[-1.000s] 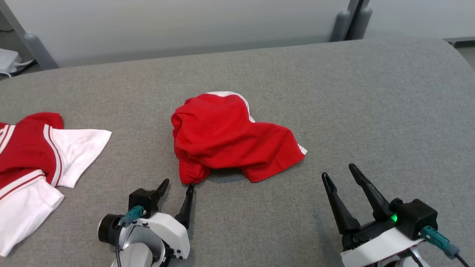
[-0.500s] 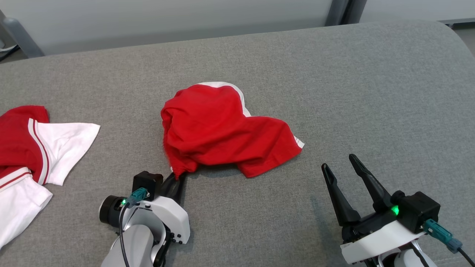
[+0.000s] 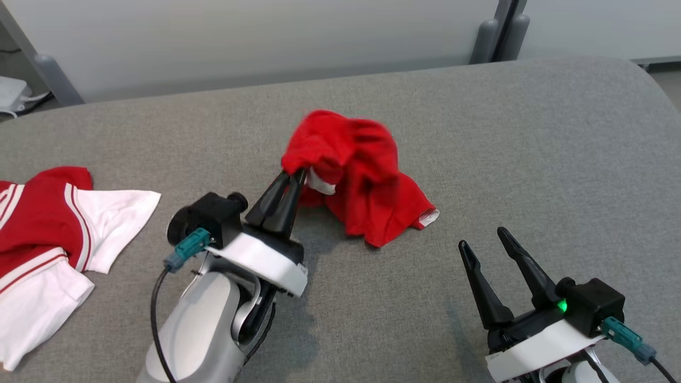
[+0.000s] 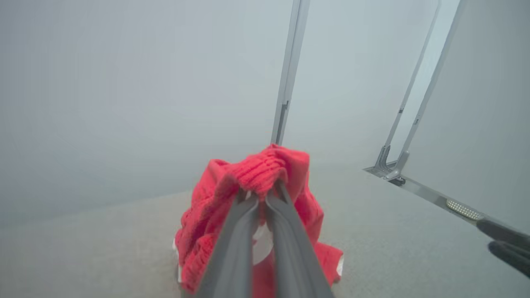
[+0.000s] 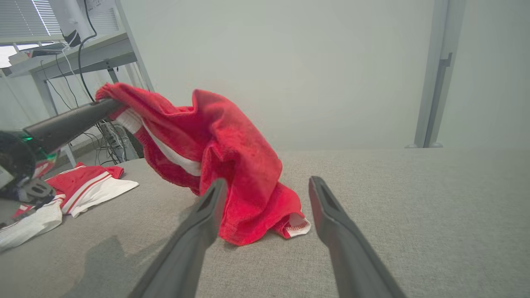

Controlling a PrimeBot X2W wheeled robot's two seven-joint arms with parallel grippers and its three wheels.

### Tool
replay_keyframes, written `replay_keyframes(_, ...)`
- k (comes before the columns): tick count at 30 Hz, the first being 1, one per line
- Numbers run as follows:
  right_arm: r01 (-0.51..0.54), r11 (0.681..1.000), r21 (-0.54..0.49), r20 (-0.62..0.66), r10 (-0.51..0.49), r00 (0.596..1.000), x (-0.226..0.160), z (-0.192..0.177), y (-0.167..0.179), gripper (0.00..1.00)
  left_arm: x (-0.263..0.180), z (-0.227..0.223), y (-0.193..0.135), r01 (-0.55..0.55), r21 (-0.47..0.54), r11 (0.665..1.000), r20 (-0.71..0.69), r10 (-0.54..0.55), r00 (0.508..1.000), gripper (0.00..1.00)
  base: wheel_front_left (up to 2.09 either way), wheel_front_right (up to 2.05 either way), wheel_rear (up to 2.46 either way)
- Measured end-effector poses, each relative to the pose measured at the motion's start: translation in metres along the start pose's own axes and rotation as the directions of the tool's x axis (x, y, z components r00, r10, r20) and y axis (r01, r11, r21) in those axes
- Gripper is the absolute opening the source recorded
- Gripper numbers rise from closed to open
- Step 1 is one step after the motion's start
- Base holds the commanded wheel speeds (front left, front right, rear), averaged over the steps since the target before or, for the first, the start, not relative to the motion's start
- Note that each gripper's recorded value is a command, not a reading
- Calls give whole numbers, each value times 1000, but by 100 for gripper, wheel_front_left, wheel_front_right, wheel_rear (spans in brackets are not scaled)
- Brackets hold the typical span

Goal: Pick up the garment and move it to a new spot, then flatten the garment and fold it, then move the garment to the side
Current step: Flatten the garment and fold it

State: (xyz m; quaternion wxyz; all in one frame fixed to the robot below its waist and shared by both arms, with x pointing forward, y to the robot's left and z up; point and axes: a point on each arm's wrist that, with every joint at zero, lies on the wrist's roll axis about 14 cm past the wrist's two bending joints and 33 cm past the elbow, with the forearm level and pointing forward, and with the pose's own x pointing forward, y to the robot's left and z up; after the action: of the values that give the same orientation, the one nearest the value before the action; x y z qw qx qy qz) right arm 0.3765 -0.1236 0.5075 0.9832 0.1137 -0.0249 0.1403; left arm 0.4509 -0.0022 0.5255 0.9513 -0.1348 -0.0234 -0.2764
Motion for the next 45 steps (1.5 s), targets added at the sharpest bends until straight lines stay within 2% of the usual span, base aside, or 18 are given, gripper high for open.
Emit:
replay_keyframes(3,-9,1000,-3,13,9,1000,-3,5,5,100,4,47,-21,59,-29,998,125,-55,991,0,0,0,0)
replay_keyframes(7,-23,1000,-6,32,23,999,-8,11,11,100,-1,111,-54,158,-63,985,277,-135,951,0,0,0,0)
replay_keyframes(11,-25,1000,-2,32,25,999,-13,11,15,100,-8,142,-74,188,-99,977,320,-147,936,0,0,0,0)
replay_keyframes(14,-34,999,3,25,34,999,-13,8,18,100,-3,120,-60,110,-111,988,217,-84,972,0,0,0,0)
replay_keyframes(16,-38,999,7,18,38,999,-13,6,20,100,0,95,-39,32,-113,993,140,-16,990,0,0,0,0)
replay_keyframes(20,-40,999,11,7,40,999,-13,2,21,100,-1,57,10,-132,-34,991,70,134,989,0,0,0,0)
replay_keyframes(24,-45,998,32,-16,46,999,-13,-6,23,100,-1,29,41,-225,46,973,5,225,974,0,0,0,0)
replay_keyframes(29,-94,990,107,-69,102,992,-11,-25,42,100,-4,9,57,-258,59,964,-38,260,965,0,0,0,0)
replay_keyframes(32,-148,975,163,-114,167,979,-13,-39,61,100,-4,6,62,-264,58,963,-38,267,963,0,0,0,0)
replay_keyframes(33,-180,964,195,-163,213,963,-17,-53,72,100,-3,6,65,-268,60,961,-38,271,962,0,0,0,0)
replay_keyframes(39,-245,921,302,-261,327,908,-25,-83,102,100,-4,5,70,-272,62,960,-41,275,961,0,0,0,0)
replay_keyframes(45,-259,886,384,-344,398,851,-31,-108,122,100,-2,5,67,-266,53,963,-38,268,963,0,0,0,0)
